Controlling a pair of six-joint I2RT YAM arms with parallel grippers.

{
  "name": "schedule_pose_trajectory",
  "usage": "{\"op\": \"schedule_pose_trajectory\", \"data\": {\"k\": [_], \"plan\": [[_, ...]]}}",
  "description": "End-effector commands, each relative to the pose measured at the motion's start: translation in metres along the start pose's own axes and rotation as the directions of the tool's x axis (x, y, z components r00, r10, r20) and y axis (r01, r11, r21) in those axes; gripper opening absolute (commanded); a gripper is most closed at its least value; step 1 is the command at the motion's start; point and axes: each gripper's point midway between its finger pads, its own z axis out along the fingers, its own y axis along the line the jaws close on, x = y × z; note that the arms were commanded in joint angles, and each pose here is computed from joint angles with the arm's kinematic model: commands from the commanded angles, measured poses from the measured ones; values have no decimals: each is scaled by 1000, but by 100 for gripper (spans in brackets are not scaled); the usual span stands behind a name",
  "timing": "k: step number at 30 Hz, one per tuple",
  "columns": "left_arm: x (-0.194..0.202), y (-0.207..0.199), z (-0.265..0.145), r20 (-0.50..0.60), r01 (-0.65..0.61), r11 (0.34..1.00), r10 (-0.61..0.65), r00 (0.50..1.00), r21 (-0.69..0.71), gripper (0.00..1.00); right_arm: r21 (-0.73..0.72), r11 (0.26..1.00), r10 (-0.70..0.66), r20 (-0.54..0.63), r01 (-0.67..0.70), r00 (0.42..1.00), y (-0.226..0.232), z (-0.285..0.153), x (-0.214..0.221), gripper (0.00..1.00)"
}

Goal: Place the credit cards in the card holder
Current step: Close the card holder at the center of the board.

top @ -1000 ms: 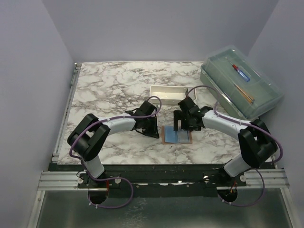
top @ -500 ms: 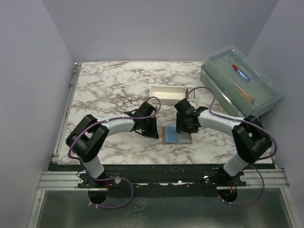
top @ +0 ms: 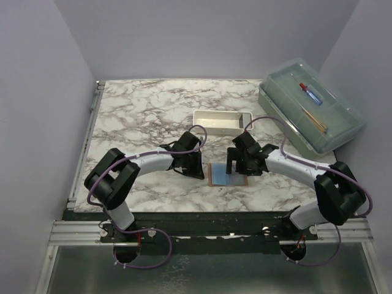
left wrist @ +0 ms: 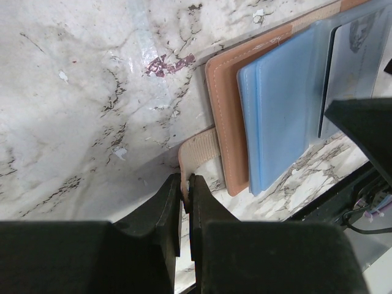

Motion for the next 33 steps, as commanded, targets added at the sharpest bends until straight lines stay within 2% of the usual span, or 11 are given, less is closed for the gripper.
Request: {"op": "schedule_pose_trajectory", "data": {"k": [1,8,11,18,26,33], "plan": [[6,-1,-3,-9,-1,1000,1,1000,3,0,-153,986,61,-9,-62,998,15,-9,9,98],[8,1,-2,-17,2,1000,-2,1000,1,0,-169,976,129,-51,-135,990,2,-3,22,98],[9,1,0,-22,1,1000,-1,1000,0,0,-134,981,135,-57,-142,989,-7,1,25,99],[9,1,1,-24,1,1000,-1,1000,1,0,-27,994,101,-39,-102,994,-24,4,18,99],[8,0,0,-22,4,1000,-3,1000,4,0,-32,995,91,-23,-92,996,-23,-1,12,98],[8,1,1,-25,2,1000,-2,1000,3,0,-219,971,72,-90,-90,993,12,10,23,86]]}}
